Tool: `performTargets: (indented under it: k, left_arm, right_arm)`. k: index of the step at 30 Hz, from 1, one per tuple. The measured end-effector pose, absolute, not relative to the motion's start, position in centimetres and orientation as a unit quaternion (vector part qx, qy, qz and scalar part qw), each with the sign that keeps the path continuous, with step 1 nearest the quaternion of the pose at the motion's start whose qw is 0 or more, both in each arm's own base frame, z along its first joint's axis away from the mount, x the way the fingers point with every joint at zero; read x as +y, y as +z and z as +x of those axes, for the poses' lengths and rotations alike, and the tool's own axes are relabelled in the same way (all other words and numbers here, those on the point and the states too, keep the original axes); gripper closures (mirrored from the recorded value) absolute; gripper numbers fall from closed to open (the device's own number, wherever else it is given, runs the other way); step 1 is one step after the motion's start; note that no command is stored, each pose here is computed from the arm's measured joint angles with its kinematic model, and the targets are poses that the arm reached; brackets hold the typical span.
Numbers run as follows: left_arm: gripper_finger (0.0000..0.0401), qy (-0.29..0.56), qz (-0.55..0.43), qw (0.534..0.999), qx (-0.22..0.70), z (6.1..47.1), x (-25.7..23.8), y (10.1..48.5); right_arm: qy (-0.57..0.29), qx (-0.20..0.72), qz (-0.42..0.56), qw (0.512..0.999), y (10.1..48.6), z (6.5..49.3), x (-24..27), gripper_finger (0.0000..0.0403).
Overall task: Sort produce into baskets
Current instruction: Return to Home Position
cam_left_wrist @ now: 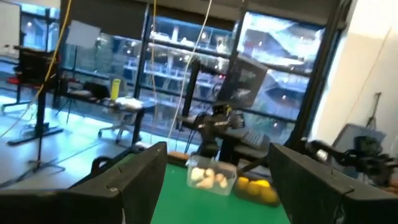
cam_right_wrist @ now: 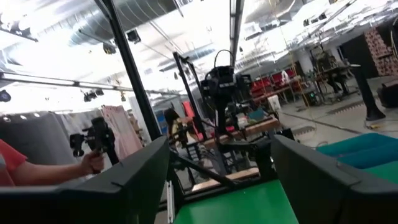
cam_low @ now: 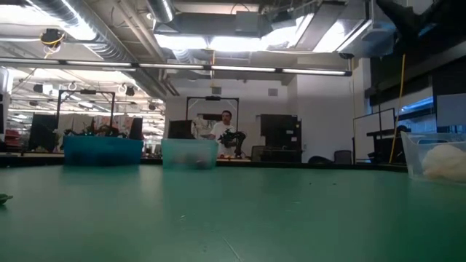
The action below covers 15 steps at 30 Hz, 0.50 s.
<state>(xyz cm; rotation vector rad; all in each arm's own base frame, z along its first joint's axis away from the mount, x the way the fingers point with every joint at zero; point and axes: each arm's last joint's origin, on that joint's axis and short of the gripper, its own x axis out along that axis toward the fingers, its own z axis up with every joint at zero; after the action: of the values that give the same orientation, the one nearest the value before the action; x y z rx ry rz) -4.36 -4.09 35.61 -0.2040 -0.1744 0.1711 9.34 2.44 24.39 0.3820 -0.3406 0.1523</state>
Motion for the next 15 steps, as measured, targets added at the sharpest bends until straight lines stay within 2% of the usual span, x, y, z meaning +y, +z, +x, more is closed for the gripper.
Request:
performTargets:
  k: [5,15]
  left_arm:
    - [0.0125,0.070,-0.088,0.990,-0.091,-1.1,-2.5,34.0]
    - [0.0125,0.034,-0.080,0.989,-0.118,4.2,1.3,28.9]
  right_arm:
    - [0.078,-0.189,0.193,0.960,23.0,9.5,2.5,0.0123]
    - [0.079,-0.196,0.194,0.958,23.0,9.5,2.5,0.0123]
